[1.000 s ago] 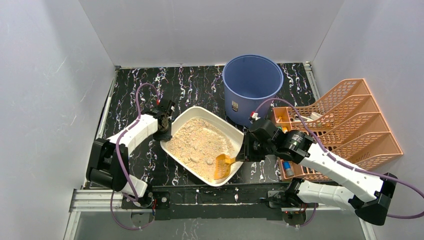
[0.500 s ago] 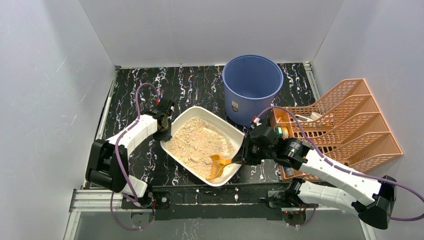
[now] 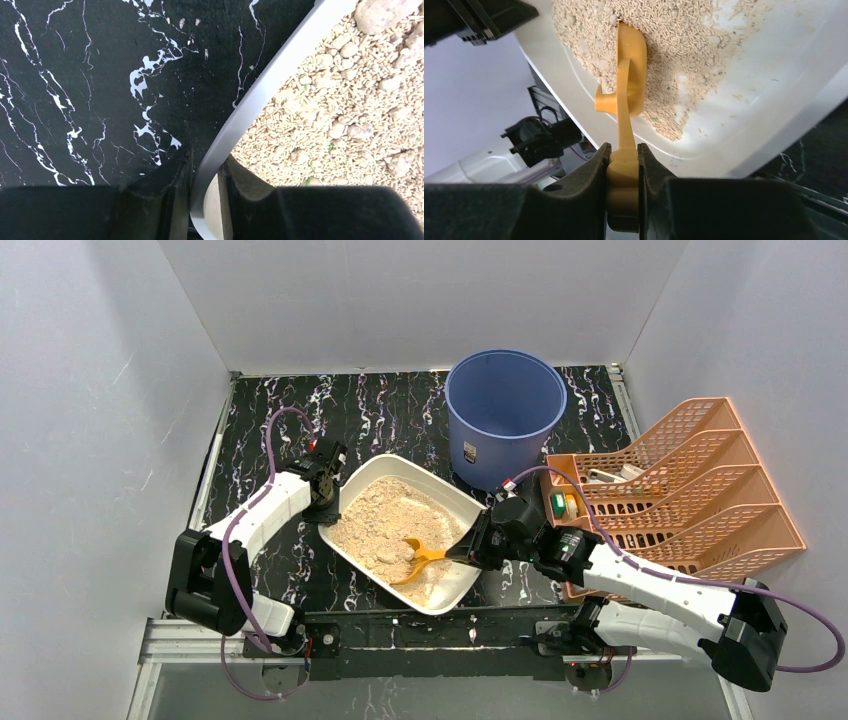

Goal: Clean the litter box

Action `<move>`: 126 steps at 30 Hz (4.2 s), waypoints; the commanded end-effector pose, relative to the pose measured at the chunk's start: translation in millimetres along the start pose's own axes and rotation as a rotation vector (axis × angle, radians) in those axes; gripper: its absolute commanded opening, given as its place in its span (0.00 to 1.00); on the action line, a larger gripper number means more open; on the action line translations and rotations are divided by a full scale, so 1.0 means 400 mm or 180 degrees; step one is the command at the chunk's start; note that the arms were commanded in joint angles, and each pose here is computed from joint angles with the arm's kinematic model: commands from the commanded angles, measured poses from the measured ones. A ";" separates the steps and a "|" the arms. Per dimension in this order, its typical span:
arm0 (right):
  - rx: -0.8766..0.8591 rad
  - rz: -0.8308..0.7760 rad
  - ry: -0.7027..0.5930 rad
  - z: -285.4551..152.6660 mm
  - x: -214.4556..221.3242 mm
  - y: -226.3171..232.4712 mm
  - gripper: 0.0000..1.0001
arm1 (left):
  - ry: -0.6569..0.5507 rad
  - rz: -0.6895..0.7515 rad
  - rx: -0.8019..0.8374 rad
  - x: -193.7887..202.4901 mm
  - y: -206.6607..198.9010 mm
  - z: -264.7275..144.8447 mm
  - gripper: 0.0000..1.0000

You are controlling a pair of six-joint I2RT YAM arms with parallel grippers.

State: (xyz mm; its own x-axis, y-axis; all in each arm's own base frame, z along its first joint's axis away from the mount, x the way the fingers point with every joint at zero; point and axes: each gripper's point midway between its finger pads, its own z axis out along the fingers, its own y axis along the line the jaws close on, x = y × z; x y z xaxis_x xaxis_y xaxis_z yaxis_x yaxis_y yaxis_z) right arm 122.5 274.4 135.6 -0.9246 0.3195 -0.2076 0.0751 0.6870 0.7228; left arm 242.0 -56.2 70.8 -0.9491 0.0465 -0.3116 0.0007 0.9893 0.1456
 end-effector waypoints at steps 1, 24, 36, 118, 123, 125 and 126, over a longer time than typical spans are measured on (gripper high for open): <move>0.0122 0.0264 -0.0284 0.057 -0.029 -0.051 0.01 | -0.0287 -0.0219 0.0262 -0.044 -0.033 -0.091 0.00; -0.1161 0.0581 -0.0563 0.155 -0.060 0.044 0.01 | -0.0730 -0.0448 0.0759 -0.078 -0.061 -0.288 0.00; -0.1736 0.0502 -0.0840 0.083 -0.086 0.077 0.01 | -0.0965 -0.0488 0.0500 -0.100 -0.009 -0.321 0.00; -0.3099 0.0236 -0.1127 -0.216 -0.095 0.201 0.01 | -0.1681 -0.0876 0.0836 -0.183 0.021 -0.555 0.98; -0.3128 0.0535 -0.1278 -0.233 -0.126 0.180 0.01 | -0.1723 -0.0880 0.0857 -0.181 0.024 -0.564 0.98; -0.3255 0.0288 -0.1144 -0.248 -0.101 0.216 0.01 | -0.1726 -0.0877 0.0853 -0.179 0.025 -0.562 0.98; -0.3204 0.0351 -0.1300 -0.243 -0.121 0.200 0.01 | -0.1731 -0.0878 0.0855 -0.179 0.025 -0.561 0.98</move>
State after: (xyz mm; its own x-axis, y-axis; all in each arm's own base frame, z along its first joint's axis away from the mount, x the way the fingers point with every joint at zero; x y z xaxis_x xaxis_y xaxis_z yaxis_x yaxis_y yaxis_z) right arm 142.5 254.5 212.3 -0.7424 0.6481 -0.1696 -0.2363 -0.0164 0.9716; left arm 247.0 -82.9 297.4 -0.6407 -0.2199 -0.7356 -0.0852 0.9726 -0.2165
